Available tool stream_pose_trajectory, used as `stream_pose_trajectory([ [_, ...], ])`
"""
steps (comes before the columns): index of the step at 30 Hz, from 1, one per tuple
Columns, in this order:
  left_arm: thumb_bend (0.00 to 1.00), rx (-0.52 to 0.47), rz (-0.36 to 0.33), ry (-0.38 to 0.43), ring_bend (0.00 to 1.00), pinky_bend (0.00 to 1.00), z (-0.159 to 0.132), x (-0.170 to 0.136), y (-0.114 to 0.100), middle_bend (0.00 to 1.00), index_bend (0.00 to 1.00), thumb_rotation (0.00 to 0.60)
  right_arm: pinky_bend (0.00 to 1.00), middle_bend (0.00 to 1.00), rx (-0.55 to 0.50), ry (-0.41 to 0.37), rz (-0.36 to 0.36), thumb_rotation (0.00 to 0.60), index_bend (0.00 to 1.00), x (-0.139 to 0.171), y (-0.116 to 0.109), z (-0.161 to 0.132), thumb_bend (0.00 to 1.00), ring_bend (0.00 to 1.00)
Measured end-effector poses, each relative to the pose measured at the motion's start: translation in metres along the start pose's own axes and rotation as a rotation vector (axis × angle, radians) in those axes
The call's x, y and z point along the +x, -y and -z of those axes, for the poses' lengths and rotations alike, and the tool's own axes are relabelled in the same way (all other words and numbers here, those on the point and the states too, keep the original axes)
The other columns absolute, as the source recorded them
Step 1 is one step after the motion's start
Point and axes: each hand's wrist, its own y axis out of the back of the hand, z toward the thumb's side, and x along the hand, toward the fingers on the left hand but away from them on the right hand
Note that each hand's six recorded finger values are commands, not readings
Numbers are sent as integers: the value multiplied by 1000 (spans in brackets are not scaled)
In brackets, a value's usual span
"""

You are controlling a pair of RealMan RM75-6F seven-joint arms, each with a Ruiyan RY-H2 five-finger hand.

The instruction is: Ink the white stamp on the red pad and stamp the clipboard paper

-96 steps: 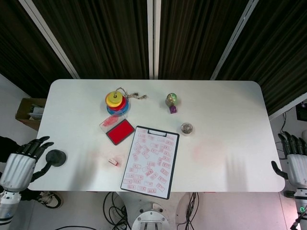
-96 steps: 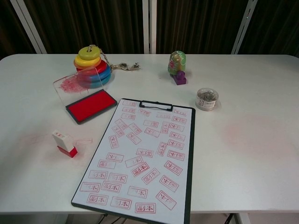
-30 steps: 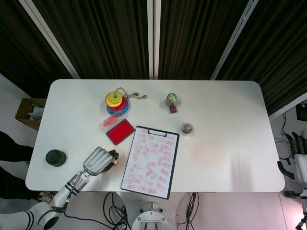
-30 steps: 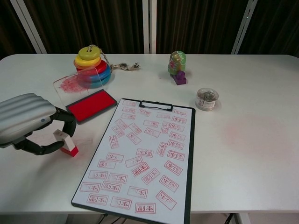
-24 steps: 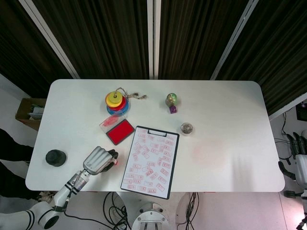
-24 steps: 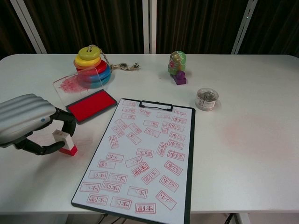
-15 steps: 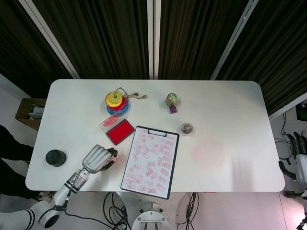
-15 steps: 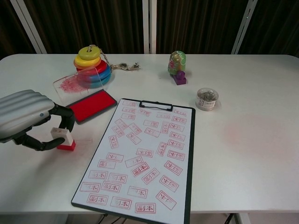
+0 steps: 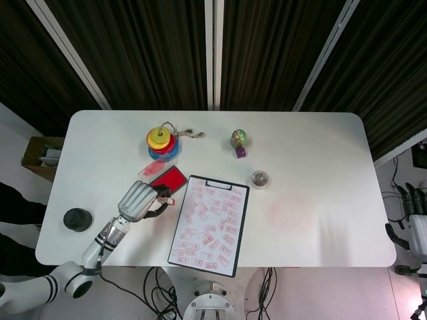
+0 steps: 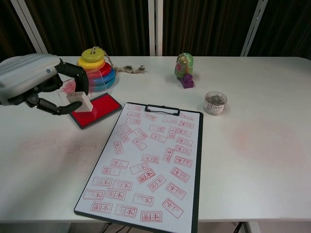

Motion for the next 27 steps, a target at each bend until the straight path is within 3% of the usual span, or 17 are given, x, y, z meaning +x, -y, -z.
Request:
stream_pose_trajectory([
  [14,371,31,27,-42,1000,1000,22,64,24,652,658,600,0,0,9,19,10,600,0,1,-9,5,230,0],
  [27,374,75,70,-108,1000,1000,53,71,37,658,664,600,0,0,12,23,3,600,0,-1,-7,5,232,0],
])
